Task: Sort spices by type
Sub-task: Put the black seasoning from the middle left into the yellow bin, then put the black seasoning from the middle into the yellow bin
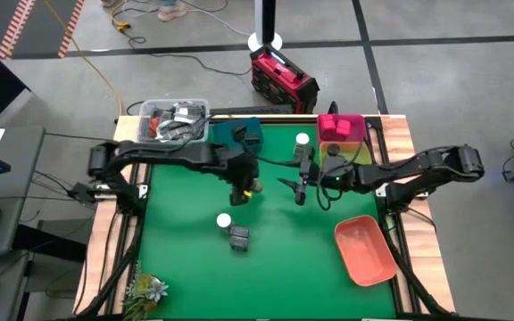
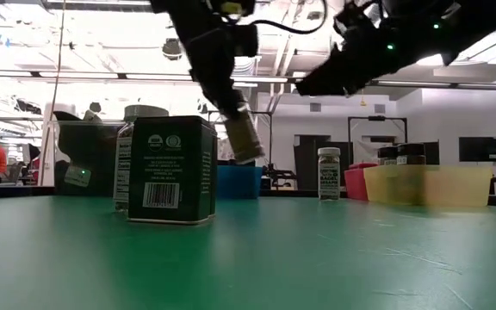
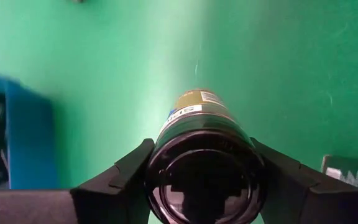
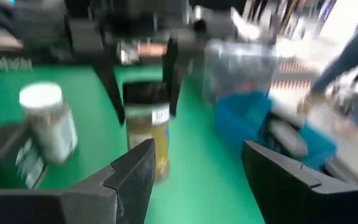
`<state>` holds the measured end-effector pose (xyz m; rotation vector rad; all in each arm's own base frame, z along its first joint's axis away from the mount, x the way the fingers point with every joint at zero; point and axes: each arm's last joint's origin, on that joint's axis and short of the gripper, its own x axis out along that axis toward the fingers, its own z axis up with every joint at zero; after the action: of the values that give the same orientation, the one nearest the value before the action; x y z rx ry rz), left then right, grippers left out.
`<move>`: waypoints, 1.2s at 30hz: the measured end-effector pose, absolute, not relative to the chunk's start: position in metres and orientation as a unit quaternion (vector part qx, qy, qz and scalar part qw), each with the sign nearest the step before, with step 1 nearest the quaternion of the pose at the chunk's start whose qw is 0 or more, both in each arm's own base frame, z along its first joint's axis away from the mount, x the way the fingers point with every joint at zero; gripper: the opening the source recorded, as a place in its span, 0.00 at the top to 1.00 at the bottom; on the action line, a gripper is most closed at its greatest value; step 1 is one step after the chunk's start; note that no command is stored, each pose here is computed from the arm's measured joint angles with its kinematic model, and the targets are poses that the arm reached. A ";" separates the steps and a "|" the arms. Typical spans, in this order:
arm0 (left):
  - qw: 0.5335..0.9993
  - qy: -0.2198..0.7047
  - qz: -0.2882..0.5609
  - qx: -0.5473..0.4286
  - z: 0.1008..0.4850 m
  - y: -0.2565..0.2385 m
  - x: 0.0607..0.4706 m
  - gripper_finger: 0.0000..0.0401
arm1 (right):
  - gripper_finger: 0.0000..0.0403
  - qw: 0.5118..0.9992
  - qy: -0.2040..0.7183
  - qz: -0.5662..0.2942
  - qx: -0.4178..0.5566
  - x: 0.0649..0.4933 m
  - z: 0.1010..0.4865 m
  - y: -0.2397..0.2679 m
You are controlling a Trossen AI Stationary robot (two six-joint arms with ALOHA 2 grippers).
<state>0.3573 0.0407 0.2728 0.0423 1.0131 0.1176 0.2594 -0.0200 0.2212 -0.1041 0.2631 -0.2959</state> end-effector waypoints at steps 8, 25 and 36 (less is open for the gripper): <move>0.861 0.505 0.002 0.063 0.258 0.042 0.392 0.46 | 0.34 0.964 0.224 -0.144 -0.013 0.237 0.220 -0.015; 0.854 0.511 -0.023 0.088 0.244 0.041 0.416 0.36 | 0.34 0.963 0.230 -0.143 0.013 0.236 0.219 -0.011; 0.849 0.520 -0.033 0.093 0.259 0.034 0.416 0.31 | 0.34 0.963 0.227 -0.145 0.022 0.236 0.219 -0.010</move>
<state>0.4158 0.0337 0.2590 0.1957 1.0953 -0.0685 0.2361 -0.0103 0.2191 0.0438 0.4594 -0.2930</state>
